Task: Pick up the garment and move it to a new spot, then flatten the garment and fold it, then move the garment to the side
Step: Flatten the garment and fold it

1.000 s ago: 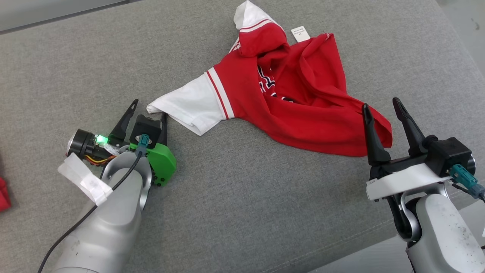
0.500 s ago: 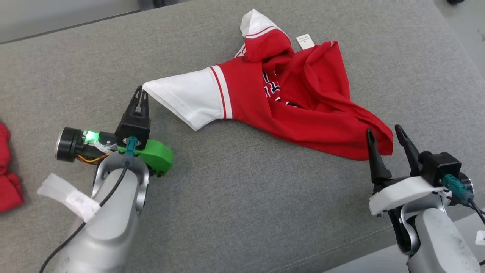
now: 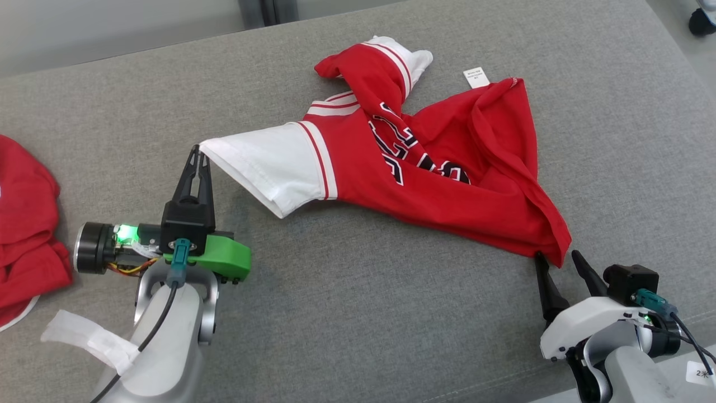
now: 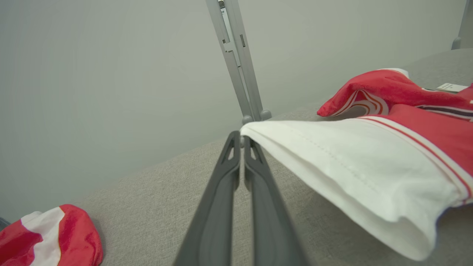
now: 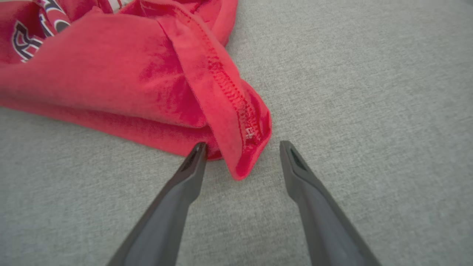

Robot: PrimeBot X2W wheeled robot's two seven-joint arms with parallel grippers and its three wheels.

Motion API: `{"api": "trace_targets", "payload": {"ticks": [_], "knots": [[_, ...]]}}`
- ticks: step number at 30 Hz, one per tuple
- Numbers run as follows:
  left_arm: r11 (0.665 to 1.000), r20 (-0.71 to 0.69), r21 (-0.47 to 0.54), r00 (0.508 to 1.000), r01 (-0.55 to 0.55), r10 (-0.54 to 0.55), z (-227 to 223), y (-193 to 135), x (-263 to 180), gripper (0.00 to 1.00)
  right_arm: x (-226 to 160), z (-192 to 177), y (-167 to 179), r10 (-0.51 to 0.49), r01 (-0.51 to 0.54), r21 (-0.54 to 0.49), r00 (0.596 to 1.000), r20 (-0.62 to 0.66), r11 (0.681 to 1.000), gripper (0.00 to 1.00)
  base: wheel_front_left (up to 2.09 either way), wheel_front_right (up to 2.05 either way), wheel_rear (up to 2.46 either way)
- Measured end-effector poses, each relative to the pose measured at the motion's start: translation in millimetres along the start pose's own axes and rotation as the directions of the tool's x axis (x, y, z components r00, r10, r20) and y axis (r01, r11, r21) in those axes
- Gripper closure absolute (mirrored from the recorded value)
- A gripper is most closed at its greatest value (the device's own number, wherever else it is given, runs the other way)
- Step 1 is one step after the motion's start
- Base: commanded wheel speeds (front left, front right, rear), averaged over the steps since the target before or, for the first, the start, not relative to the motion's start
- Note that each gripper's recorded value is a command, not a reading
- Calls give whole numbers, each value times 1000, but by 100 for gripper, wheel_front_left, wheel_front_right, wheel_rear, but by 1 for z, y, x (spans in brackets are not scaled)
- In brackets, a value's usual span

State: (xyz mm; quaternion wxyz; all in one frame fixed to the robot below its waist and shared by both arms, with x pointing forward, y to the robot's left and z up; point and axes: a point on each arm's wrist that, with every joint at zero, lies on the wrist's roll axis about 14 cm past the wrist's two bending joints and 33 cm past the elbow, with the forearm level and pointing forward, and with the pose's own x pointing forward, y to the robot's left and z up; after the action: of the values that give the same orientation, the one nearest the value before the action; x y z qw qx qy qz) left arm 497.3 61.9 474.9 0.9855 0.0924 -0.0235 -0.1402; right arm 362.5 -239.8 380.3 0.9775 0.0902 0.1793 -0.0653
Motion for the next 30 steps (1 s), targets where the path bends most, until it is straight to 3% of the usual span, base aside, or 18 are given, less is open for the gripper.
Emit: {"api": "trace_targets", "payload": {"ticks": [8,19,24,25,26,27,30], "knots": [[1000,5,-4,1000,-9,9,4,4,-7,100,5,1,-4,-14,14,1,1000,6,1000,0,0,0,0],[1000,-2,-14,1000,-10,10,3,5,-13,100,25,16,-5,28,-26,-118,1000,11,993,0,0,0,0],[1000,-9,-15,1000,-4,4,1,5,-16,100,30,7,0,58,-65,-153,997,-46,986,0,0,0,0],[1000,-10,-15,1000,-5,4,1,5,-16,100,31,6,1,62,-69,-149,997,-54,986,5,0,0,0],[1000,-12,-14,1000,-5,5,1,5,-17,100,32,5,3,69,-78,-149,996,-62,986,66,0,0,0],[1000,-13,-13,1000,-6,6,1,5,-18,100,32,5,4,73,-82,-144,995,-65,986,100,0,0,0],[1000,-15,-11,1000,-15,15,1,8,-21,100,30,2,9,95,-106,-142,992,-82,984,100,0,0,0]]}}
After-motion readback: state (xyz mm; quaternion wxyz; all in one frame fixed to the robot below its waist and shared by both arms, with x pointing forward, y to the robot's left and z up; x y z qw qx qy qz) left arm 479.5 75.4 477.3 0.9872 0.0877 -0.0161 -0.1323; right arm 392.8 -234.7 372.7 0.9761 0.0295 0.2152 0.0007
